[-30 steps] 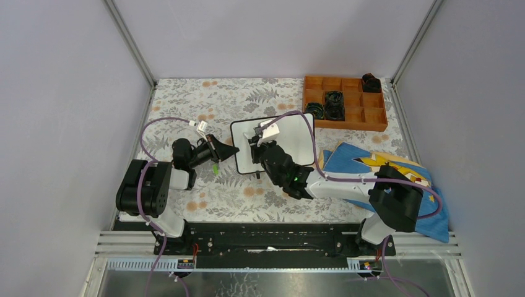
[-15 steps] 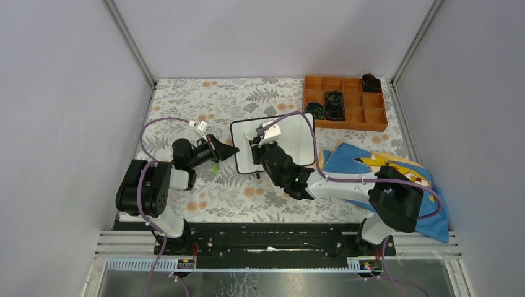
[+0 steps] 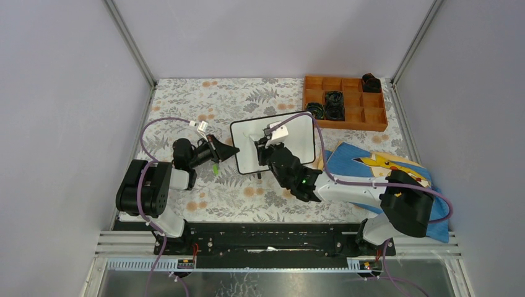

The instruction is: Write a sentence on the whiteboard

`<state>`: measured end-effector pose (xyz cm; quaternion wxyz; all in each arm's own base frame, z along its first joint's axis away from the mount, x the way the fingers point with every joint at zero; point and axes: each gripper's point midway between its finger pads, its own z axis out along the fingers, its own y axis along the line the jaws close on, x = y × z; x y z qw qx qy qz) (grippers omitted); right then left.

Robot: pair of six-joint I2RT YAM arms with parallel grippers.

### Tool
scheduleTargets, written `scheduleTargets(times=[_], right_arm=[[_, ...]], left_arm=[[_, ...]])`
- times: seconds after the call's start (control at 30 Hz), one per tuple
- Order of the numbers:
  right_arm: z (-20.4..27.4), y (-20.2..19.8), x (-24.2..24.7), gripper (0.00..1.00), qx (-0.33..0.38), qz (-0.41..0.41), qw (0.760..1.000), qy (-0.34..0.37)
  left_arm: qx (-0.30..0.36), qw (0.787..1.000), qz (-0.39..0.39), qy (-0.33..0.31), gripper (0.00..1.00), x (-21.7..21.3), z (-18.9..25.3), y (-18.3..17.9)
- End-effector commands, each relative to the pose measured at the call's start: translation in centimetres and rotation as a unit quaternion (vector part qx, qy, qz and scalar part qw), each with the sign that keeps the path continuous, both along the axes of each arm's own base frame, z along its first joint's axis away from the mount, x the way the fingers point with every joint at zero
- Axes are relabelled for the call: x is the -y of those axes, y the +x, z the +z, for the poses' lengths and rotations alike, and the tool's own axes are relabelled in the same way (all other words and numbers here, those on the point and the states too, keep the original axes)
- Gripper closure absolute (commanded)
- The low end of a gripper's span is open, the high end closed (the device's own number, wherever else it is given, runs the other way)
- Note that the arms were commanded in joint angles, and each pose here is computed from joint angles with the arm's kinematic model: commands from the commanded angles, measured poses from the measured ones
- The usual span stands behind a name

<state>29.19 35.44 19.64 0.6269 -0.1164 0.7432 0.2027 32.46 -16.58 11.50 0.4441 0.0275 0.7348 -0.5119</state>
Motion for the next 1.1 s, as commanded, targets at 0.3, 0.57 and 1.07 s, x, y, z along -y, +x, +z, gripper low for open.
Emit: scheduleTargets(times=[0.3, 0.57, 1.07], right_arm=[[4.5, 1.6, 0.6, 1.0, 0.024, -0.025, 0.998, 0.057], [4.3, 2.0, 0.1, 1.0, 0.021, -0.02, 0.998, 0.056], [1.4, 1.8, -0.2, 1.0, -0.008, -0.012, 0.999, 0.029]], left_arm=[[0.006, 1.0, 0.008, 0.005, 0.93, -0.2, 0.3, 0.5], [0.007, 1.0, 0.009, 0.005, 0.93, -0.2, 0.3, 0.5], [0.008, 1.0, 0.009, 0.006, 0.94, -0.2, 0.3, 0.5]])
